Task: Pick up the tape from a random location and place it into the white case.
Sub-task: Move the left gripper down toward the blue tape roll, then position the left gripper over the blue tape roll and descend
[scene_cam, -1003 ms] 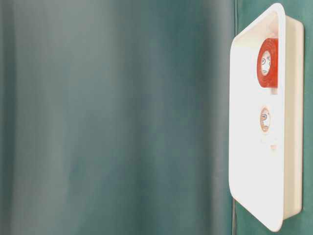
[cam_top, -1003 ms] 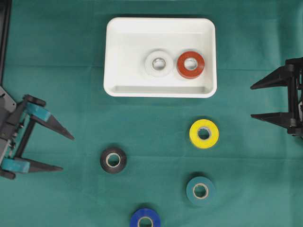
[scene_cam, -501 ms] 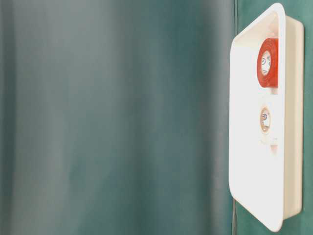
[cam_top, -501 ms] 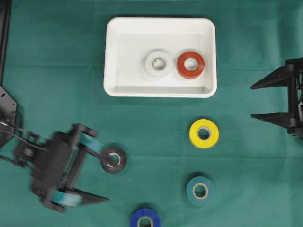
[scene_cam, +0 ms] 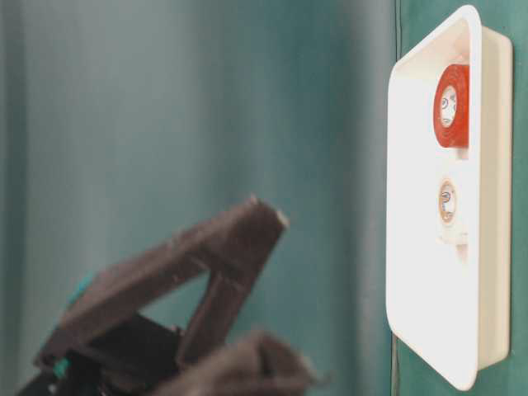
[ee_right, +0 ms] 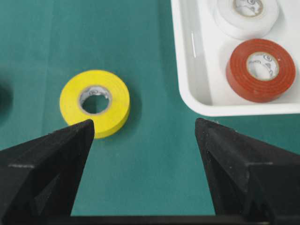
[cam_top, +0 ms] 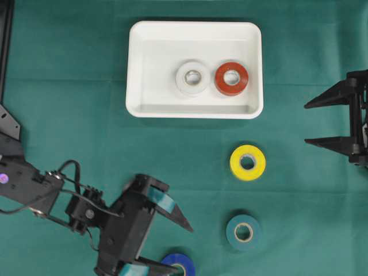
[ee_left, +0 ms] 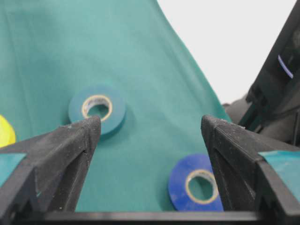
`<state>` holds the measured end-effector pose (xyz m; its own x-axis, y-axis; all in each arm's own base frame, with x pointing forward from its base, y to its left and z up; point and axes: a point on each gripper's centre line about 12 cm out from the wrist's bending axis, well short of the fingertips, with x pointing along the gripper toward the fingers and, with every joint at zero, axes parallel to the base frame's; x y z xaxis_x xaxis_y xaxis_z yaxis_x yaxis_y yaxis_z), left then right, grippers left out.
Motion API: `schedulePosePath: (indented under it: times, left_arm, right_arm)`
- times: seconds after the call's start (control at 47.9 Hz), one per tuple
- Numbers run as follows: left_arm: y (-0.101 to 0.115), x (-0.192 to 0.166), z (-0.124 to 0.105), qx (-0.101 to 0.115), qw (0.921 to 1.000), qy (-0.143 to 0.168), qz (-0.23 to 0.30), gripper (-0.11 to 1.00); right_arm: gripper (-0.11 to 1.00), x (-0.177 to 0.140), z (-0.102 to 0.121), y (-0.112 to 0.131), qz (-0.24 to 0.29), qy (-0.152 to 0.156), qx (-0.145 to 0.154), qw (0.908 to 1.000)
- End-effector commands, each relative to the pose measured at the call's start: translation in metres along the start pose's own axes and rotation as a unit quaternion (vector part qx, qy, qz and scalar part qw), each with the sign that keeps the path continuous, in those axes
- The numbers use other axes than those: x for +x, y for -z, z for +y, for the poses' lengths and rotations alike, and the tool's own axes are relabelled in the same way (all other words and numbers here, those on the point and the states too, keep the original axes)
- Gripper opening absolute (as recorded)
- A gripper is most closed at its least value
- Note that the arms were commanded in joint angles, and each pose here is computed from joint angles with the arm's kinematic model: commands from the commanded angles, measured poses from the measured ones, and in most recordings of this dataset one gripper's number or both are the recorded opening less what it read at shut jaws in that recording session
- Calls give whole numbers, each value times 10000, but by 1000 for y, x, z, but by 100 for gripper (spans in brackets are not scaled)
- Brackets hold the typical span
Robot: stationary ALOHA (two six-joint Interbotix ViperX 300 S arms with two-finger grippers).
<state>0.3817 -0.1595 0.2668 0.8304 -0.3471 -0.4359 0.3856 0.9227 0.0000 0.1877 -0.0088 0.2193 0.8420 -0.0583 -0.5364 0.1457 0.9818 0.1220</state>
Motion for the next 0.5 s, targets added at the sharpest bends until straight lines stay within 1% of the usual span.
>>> schedulePosePath:
  times: [0.0, 0.334, 0.48]
  left_arm:
    - [-19, -2, -1, 29, 9998, 12, -176, 86]
    - [-13, 2, -1, -16, 9998, 13, 222, 86]
    - [-16, 12, -3, 3, 9981, 32, 621, 86]
  right_arm:
    - [82, -2, 2, -11, -143, -31, -14, 9999]
    - [82, -3, 2, -13, -159, -30, -36, 9999]
    - [82, -3, 2, -13, -93, -8, -42, 9999]
